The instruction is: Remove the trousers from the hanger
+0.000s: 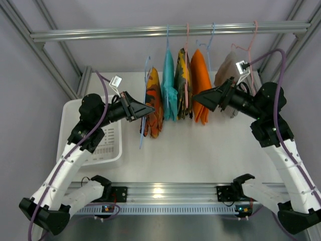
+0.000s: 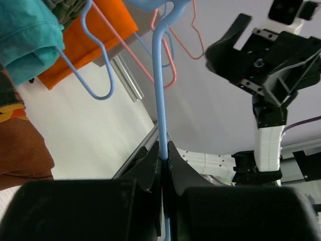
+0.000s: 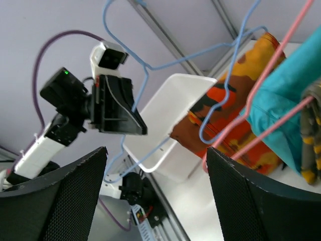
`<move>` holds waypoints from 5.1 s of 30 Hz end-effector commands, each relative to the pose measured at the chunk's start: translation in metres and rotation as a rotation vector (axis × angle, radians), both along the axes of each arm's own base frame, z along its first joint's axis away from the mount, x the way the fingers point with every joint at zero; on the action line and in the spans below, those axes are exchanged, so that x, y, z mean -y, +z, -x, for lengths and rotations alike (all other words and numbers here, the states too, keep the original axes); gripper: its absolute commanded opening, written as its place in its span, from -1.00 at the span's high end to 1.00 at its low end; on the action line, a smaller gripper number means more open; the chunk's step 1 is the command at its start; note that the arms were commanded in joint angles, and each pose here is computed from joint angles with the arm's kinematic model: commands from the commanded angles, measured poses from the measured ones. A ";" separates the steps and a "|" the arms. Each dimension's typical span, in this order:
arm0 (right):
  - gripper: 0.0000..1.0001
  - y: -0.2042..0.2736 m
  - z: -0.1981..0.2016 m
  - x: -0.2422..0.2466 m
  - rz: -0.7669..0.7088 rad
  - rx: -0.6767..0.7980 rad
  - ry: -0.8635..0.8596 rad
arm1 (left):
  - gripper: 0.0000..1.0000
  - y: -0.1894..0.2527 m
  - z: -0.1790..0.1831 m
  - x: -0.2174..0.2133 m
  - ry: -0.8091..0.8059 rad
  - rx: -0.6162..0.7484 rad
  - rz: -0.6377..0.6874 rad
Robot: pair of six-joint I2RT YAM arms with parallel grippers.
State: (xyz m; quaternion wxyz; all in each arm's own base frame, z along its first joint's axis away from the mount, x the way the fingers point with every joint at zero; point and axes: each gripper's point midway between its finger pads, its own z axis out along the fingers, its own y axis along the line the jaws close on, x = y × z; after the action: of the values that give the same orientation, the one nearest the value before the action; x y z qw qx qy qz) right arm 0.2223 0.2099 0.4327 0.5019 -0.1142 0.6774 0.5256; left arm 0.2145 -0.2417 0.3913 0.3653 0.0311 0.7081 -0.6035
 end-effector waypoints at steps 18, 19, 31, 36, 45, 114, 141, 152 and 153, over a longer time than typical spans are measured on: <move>-0.22 0.072 0.003 -0.151 -0.192 -0.043 0.348 | 1.00 0.115 0.027 -0.029 0.112 0.468 0.134; -0.19 0.076 0.005 -0.155 -0.199 -0.039 0.357 | 1.00 0.115 0.027 -0.029 0.111 0.471 0.135; -0.07 0.055 -0.003 -0.212 -0.191 -0.163 0.439 | 1.00 0.120 0.025 -0.027 0.107 0.491 0.145; 0.01 0.052 -0.008 -0.221 -0.200 -0.172 0.460 | 1.00 0.122 0.022 -0.026 0.105 0.488 0.156; 0.28 0.072 -0.006 -0.224 -0.252 -0.163 0.500 | 1.00 0.103 0.000 -0.022 0.151 0.447 0.113; 1.00 0.156 0.017 -0.179 -0.344 -0.054 0.522 | -0.97 -0.027 -0.085 -0.060 0.527 0.926 -0.495; 1.00 0.086 0.010 -0.176 -0.225 -0.115 0.476 | 1.00 0.104 -0.042 -0.062 0.539 0.931 -0.228; 1.00 0.049 -0.010 -0.160 -0.147 -0.133 0.376 | 1.00 0.180 -0.021 -0.091 0.664 0.922 -0.119; 1.00 0.047 -0.010 -0.158 -0.143 -0.133 0.372 | 1.00 0.183 -0.021 -0.092 0.669 0.916 -0.118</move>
State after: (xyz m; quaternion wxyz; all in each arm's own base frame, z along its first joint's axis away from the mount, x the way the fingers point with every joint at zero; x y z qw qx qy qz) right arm 0.2353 0.3850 0.4558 0.3038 -0.1448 0.6680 0.6637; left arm 0.2736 -0.1745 0.4680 0.7203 0.1212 0.6110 -0.3053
